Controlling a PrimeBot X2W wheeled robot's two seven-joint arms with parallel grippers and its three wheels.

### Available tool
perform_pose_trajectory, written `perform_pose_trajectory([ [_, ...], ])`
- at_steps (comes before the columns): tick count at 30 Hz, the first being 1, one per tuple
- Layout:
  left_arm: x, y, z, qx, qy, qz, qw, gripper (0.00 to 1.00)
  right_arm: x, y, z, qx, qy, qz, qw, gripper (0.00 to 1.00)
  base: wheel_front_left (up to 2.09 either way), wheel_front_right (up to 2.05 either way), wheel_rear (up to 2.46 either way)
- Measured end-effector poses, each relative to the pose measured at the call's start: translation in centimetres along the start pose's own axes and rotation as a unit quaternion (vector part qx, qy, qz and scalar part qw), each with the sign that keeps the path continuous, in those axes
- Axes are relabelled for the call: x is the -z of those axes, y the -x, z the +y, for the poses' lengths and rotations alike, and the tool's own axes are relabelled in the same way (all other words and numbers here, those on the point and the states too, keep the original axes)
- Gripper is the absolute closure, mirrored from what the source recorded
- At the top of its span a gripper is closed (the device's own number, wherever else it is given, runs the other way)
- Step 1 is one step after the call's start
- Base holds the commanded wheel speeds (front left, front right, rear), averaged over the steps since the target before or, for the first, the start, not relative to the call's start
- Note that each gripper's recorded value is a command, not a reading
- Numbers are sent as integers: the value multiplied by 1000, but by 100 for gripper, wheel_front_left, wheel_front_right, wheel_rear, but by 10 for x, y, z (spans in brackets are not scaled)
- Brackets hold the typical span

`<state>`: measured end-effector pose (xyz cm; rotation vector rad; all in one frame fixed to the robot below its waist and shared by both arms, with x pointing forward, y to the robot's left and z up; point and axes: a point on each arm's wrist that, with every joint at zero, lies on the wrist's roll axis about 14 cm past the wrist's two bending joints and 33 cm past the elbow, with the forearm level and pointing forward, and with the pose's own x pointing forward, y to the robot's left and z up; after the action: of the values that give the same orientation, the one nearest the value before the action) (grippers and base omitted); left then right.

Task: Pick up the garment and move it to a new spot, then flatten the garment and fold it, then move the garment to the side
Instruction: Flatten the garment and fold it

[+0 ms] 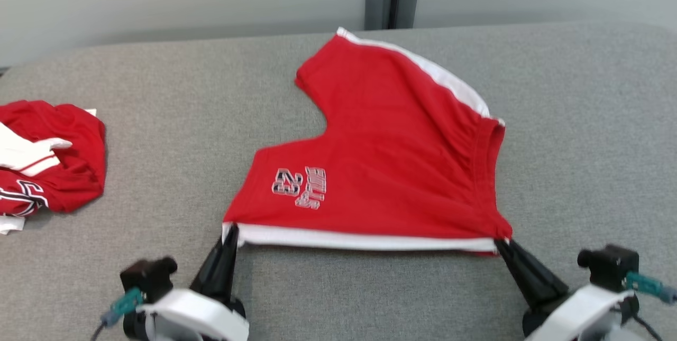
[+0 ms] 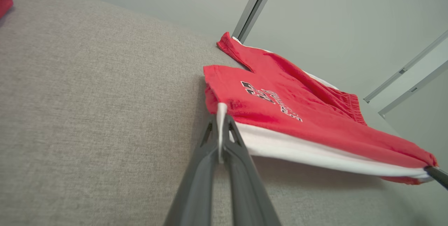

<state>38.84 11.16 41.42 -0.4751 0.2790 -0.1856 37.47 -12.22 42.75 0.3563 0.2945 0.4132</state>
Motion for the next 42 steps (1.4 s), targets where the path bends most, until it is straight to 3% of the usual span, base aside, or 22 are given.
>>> perform_pose_trajectory([
  [10, 15, 48, 12, -31, 12, 4, 999, 100, 39, 52, 22, -1, -24, 41, 999, 100, 0, 0, 0],
  [18, 17, 47, 11, -22, -6, 11, 1000, 100, 35, 52, 33, -4, -38, 28, 999, 100, 0, 0, 0],
  [25, -35, -3, -18, 52, -68, -23, 996, 100, -7, 32, 32, -11, -24, -31, 999, 100, 0, 0, 0],
  [32, -85, -86, -68, 141, -162, -18, 977, 100, -50, -8, 11, 5, -25, -83, 996, 100, 0, 0, 0],
  [42, -82, -180, -89, 172, -220, 32, 960, 100, -61, -52, -28, 47, -23, -91, 994, 100, 0, 0, 0],
])
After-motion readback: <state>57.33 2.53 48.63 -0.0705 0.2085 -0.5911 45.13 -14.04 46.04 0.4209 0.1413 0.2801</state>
